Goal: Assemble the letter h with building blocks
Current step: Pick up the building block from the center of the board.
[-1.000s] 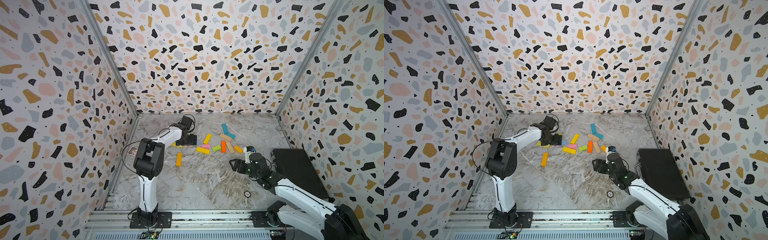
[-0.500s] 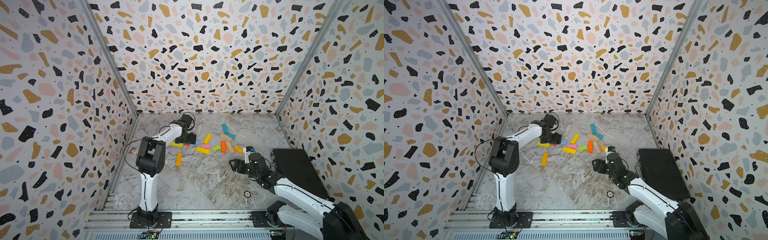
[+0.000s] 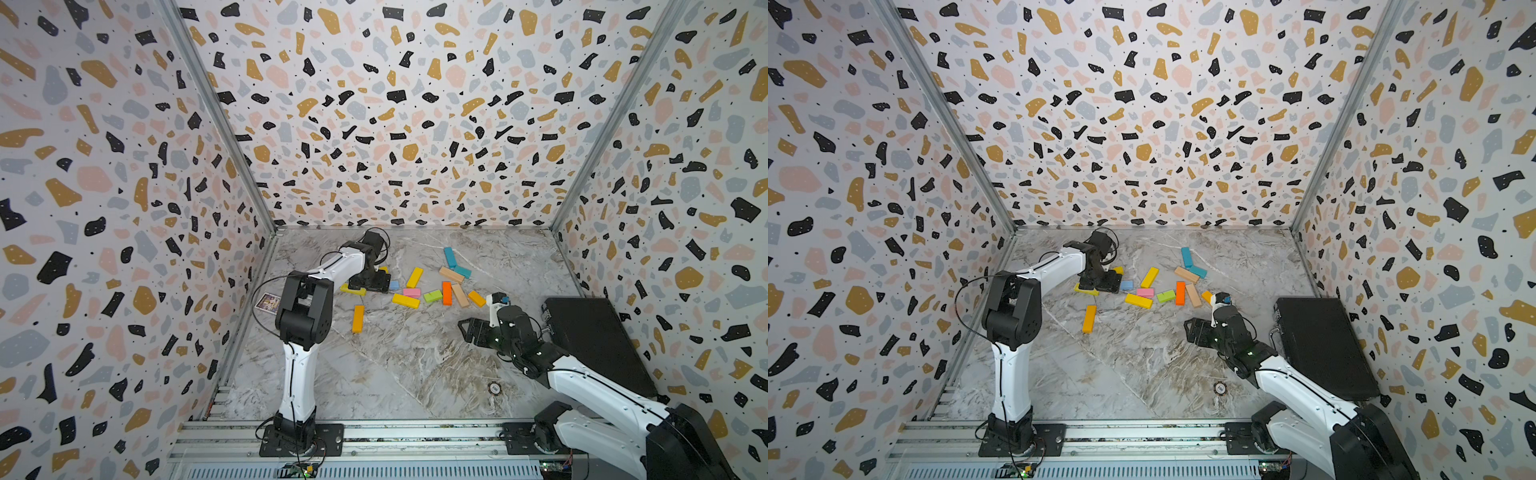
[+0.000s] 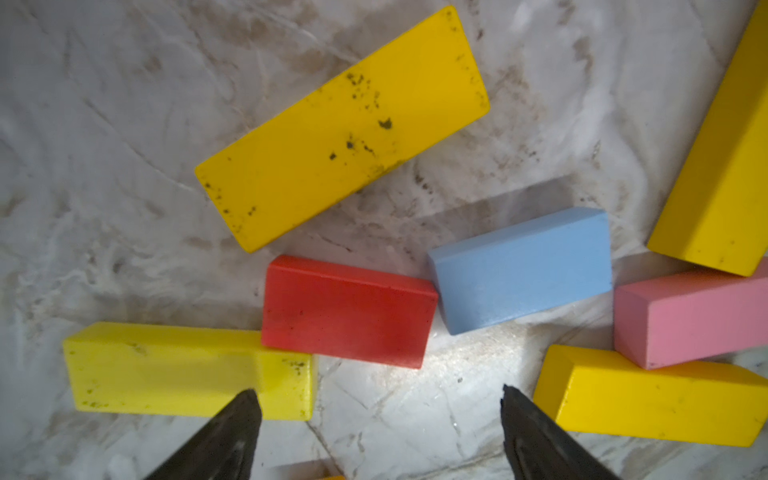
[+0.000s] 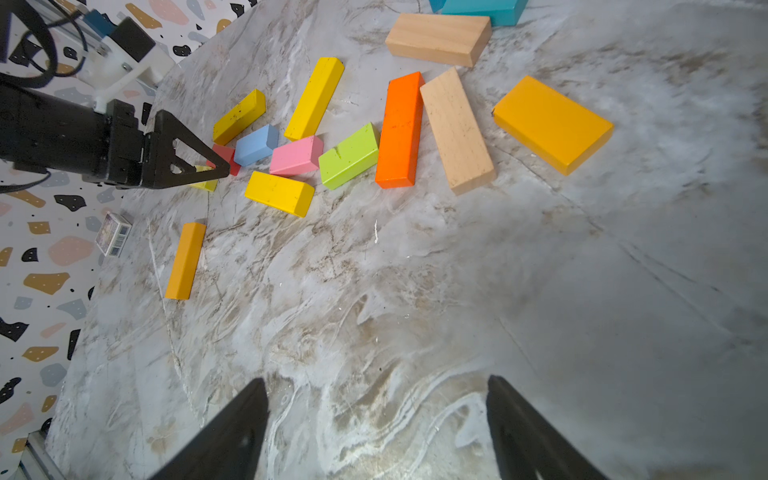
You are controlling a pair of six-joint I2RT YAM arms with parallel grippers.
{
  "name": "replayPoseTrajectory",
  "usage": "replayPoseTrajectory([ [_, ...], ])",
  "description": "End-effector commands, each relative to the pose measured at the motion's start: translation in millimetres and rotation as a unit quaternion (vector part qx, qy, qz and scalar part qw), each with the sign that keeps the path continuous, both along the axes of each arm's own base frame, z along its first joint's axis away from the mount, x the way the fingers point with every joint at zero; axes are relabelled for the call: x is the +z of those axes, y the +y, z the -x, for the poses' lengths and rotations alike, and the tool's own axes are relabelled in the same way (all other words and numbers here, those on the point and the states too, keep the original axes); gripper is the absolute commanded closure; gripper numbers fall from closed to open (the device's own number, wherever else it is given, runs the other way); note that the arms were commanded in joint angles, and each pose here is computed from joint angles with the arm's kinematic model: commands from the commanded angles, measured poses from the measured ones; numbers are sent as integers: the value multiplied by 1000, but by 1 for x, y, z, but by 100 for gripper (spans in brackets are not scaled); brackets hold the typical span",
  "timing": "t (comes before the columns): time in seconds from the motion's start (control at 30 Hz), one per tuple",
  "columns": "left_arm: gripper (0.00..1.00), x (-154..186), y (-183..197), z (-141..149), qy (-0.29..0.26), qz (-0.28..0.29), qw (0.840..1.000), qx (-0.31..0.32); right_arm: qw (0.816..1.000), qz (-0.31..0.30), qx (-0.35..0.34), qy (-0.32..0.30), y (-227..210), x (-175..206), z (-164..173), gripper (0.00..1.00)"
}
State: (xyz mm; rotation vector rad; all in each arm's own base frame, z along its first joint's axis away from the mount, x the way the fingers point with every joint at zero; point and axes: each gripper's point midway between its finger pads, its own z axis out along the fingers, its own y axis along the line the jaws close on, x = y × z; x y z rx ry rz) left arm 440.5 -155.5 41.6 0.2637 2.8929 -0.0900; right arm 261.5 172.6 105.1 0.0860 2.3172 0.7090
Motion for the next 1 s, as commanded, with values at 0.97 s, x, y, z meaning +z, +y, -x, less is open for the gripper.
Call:
replayPoseTrajectory([
  [0.97, 14, 37, 3, -12, -28, -4, 999, -28, 1000, 1, 0, 9, 2, -7, 0, 16],
])
